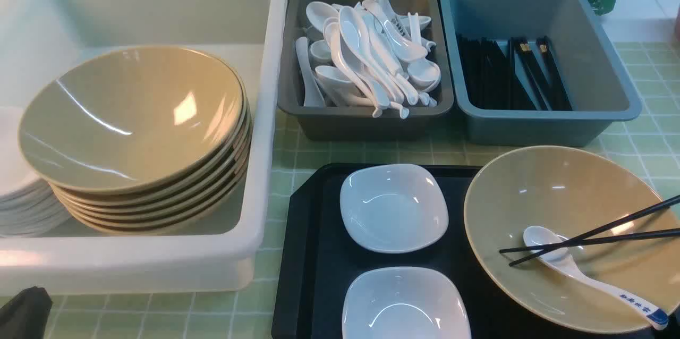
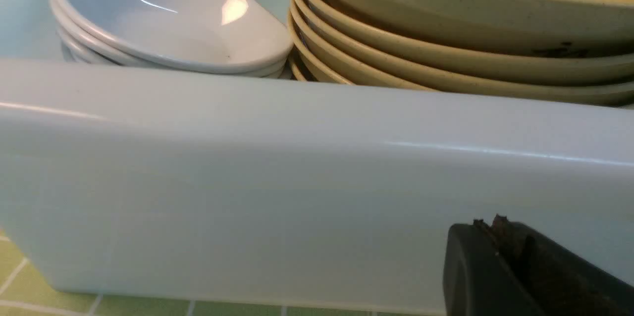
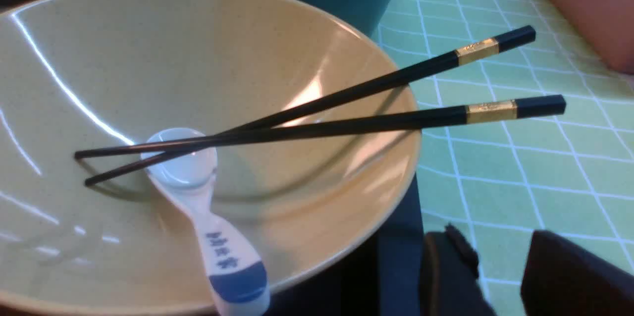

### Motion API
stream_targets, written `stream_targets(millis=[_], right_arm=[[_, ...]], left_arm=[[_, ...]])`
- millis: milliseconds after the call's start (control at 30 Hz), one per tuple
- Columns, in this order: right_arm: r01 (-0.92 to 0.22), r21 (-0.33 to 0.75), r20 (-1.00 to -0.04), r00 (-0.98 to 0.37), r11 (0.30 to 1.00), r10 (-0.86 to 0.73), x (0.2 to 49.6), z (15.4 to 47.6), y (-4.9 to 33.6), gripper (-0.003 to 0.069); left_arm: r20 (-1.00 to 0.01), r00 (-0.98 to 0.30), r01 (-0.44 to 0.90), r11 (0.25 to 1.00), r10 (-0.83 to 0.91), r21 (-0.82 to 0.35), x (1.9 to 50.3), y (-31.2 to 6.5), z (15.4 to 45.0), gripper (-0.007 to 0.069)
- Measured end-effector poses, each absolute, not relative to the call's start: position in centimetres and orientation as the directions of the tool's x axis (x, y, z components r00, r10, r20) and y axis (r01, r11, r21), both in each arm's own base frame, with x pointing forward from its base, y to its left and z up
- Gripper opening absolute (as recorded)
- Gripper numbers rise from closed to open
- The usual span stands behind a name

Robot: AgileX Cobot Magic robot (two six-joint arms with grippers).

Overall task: On green table put chopsticks spoon bowls plates into blue grey white boxes.
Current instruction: 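Move the grippers toward the tableware on the black tray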

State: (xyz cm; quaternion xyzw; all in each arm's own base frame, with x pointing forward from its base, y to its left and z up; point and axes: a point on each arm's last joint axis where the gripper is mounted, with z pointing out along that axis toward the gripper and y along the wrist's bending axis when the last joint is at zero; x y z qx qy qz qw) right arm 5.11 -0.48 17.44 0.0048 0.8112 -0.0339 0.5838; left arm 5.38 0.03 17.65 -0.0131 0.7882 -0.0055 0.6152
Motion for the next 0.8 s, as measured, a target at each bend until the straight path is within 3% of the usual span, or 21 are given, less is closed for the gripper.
stream_targets(millis=[533, 800], right_arm=[[0.047, -0.049, -0.947, -0.318, 0.998, -0.032, 5.11, 17.44, -0.48, 0.0235], [0.047, -0.049, -0.947, -0.318, 0.998, -0.032, 5.11, 17.44, -0.48, 0.0235]], left_arm=[[-0.969, -0.244, -0.013, 0.998, 0.049, 0.054, 5.38, 0.21, 17.65, -0.0001], [-0.97, -0.242, -0.013, 1.0, -0.007, -0.004, 5.39, 0.07, 17.66, -0.0001]])
